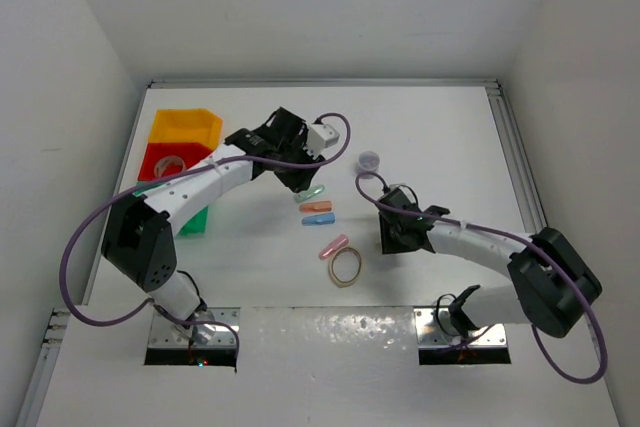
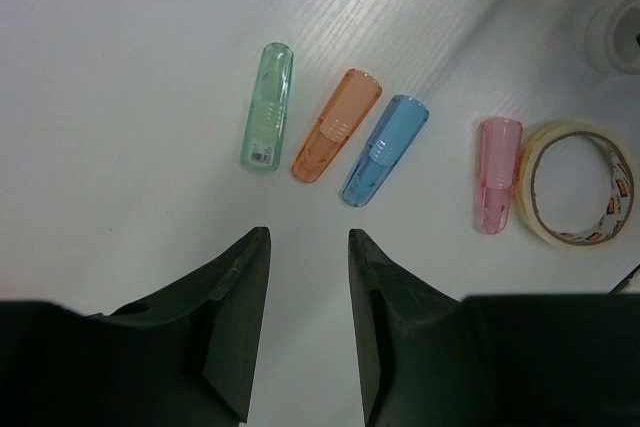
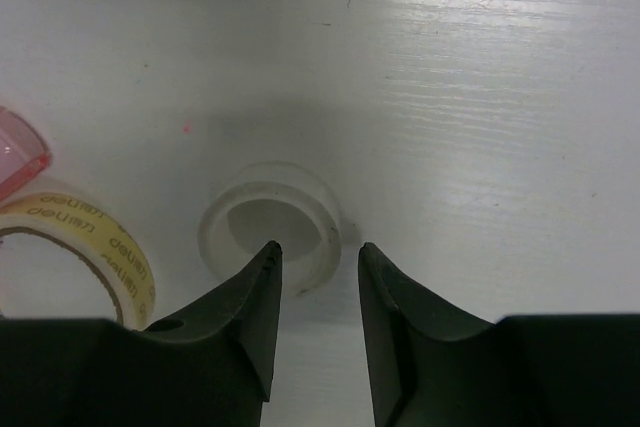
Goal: Sort the stationery into containers
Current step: Pick up the stationery from the center of the board, then place the stationery in the storage box, then pick up the stationery from the corner of the board, then place the stationery in the storage box.
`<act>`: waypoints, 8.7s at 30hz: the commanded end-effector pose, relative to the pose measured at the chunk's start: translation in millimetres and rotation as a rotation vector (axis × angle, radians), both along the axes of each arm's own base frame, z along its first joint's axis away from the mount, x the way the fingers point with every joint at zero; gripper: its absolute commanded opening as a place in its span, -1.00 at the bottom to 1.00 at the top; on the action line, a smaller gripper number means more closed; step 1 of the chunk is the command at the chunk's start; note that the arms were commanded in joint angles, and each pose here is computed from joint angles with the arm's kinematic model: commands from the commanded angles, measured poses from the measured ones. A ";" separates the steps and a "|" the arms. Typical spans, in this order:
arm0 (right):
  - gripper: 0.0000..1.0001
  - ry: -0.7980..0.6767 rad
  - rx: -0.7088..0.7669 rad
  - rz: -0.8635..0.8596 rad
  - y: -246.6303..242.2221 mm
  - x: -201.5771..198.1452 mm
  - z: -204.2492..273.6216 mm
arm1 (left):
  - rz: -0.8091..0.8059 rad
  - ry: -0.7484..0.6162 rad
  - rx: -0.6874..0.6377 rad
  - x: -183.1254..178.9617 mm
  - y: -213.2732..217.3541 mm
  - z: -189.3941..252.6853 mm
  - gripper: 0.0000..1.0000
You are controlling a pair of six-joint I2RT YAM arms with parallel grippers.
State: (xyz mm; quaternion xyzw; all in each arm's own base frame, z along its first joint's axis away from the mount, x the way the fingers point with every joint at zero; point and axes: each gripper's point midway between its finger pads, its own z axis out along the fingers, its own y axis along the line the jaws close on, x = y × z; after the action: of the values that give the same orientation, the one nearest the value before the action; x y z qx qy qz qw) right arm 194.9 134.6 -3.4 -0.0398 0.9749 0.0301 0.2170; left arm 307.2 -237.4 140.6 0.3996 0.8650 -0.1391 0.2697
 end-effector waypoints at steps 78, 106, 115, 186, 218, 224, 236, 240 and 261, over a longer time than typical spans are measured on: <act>-0.59 -0.531 0.320 -0.115 121.8 120.0 168.9 | 0.185 -0.128 -0.091 34.4 -62.0 17.0 -1.00; 0.70 -0.543 0.209 0.296 117.2 98.2 175.3 | 0.838 -0.109 0.013 114.0 275.3 19.1 -1.00; 0.70 -0.496 0.201 0.301 127.1 103.1 163.2 | 0.956 -0.036 0.058 109.3 350.7 -26.4 -1.00; -0.85 -0.142 -0.023 0.510 73.7 -8.1 1.8 | 0.630 -0.187 -0.260 113.4 194.5 77.9 -0.10; -1.00 -0.637 0.041 -0.081 204.2 202.4 188.9 | 0.324 -0.018 -0.284 64.2 76.5 45.8 0.11; -1.00 -0.601 0.144 -0.109 214.4 192.5 184.2 | 0.370 -0.039 -0.240 75.1 72.6 33.4 0.10; -1.00 -0.579 0.239 -0.134 219.6 187.8 182.3 | 0.400 -0.049 -0.155 77.7 74.2 9.0 -0.83; -0.86 -0.557 0.280 -0.054 231.2 182.9 175.9 | 0.414 -0.047 -0.143 80.1 77.6 6.5 -1.00; 0.53 -0.622 0.265 0.191 170.6 131.8 176.1 | 0.845 -0.159 0.082 112.3 333.0 22.0 -1.00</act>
State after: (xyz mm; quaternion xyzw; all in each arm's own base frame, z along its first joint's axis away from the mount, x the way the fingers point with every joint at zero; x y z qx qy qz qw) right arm 323.6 305.2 169.0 -0.0882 0.8523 0.1580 0.4907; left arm 400.2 88.1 135.9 -0.0287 0.9492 0.0430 0.3103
